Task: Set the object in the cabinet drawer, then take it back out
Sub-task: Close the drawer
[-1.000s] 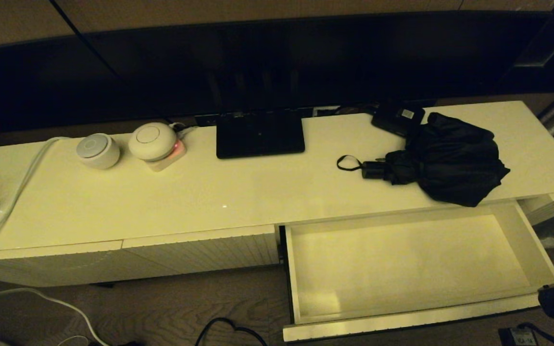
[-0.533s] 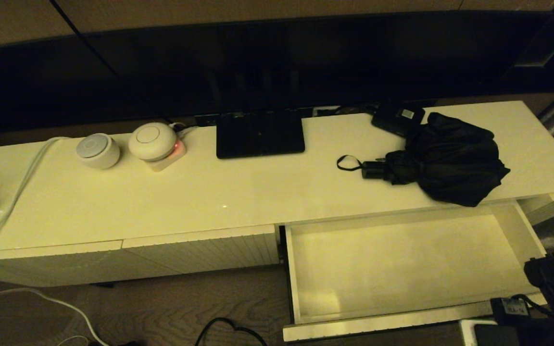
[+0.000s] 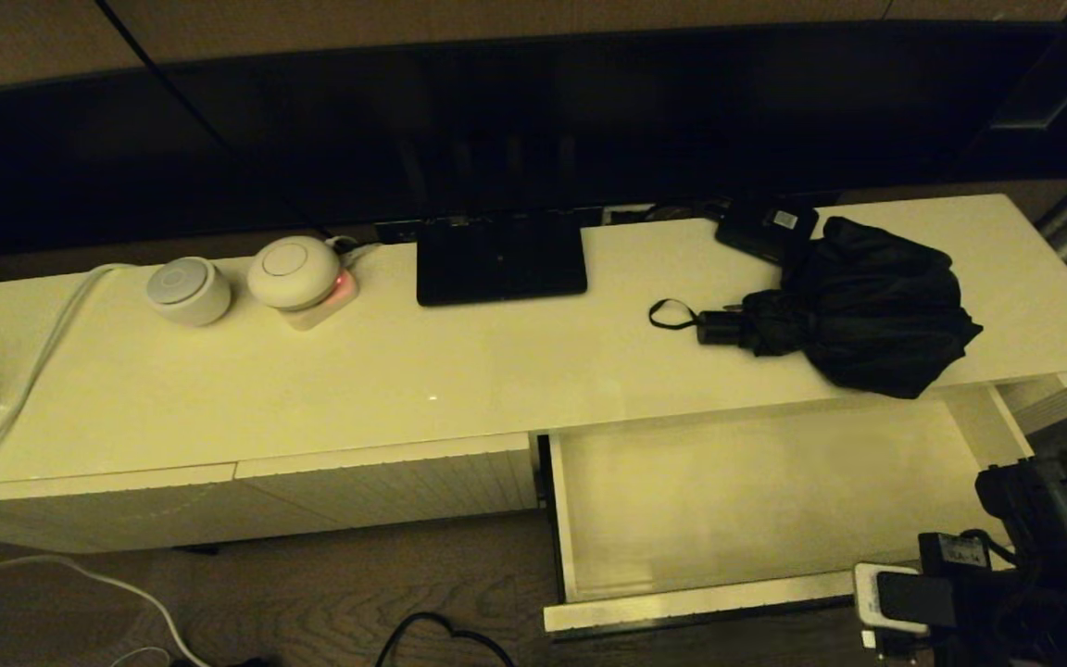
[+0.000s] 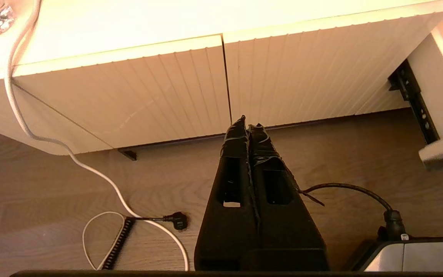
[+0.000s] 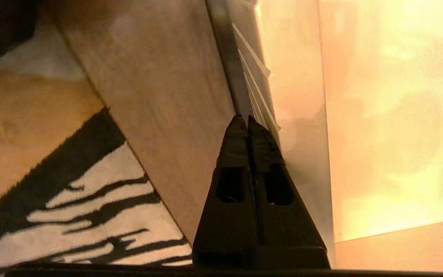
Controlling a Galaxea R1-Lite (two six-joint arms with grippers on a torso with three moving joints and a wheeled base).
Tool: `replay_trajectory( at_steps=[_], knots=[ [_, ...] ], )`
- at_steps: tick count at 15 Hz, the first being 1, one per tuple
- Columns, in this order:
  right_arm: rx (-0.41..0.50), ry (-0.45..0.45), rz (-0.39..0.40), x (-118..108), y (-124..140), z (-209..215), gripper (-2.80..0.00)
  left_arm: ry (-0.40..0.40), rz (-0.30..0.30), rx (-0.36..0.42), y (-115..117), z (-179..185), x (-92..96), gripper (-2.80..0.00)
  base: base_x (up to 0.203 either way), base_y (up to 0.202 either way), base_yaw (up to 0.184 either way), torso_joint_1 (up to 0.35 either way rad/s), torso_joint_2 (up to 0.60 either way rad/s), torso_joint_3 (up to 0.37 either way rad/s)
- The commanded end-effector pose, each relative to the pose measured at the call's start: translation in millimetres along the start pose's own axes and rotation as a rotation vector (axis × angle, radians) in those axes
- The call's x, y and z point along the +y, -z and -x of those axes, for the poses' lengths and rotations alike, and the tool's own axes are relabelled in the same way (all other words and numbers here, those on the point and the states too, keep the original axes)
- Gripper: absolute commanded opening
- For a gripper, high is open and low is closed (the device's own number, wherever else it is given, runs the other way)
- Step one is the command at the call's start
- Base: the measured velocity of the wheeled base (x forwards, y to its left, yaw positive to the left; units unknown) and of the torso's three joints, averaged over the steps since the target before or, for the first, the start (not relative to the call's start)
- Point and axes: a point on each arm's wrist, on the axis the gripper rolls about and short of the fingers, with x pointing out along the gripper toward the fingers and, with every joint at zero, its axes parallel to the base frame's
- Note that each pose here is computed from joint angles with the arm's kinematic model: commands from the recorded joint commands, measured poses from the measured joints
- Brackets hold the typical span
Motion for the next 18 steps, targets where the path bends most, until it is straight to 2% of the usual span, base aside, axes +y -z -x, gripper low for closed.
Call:
replay_trajectory(
  at_steps=[1, 4, 10, 18],
  knots=[
    [-0.010, 0.038, -0.019, -10, -1, 0, -2.80, -0.001, 0.000, 0.003, 1, 0, 0.0, -2.80, 0.000, 0.000, 0.000, 0.000, 0.00, 0.000],
    [-0.022, 0.141, -0.052, -24, 3, 4, -2.80, -0.001, 0.000, 0.003, 1, 0, 0.0, -2.80, 0.000, 0.000, 0.000, 0.000, 0.00, 0.000],
    [-0.002, 0.203, -0.100, -44, 12, -6, -2.80, -0.001, 0.000, 0.003, 1, 0, 0.0, -2.80, 0.000, 0.000, 0.000, 0.000, 0.00, 0.000],
    [-0.065, 0.336, -0.217, -79, 6, -24, -2.80, -0.001, 0.000, 0.003, 1, 0, 0.0, -2.80, 0.000, 0.000, 0.000, 0.000, 0.00, 0.000]
  ],
)
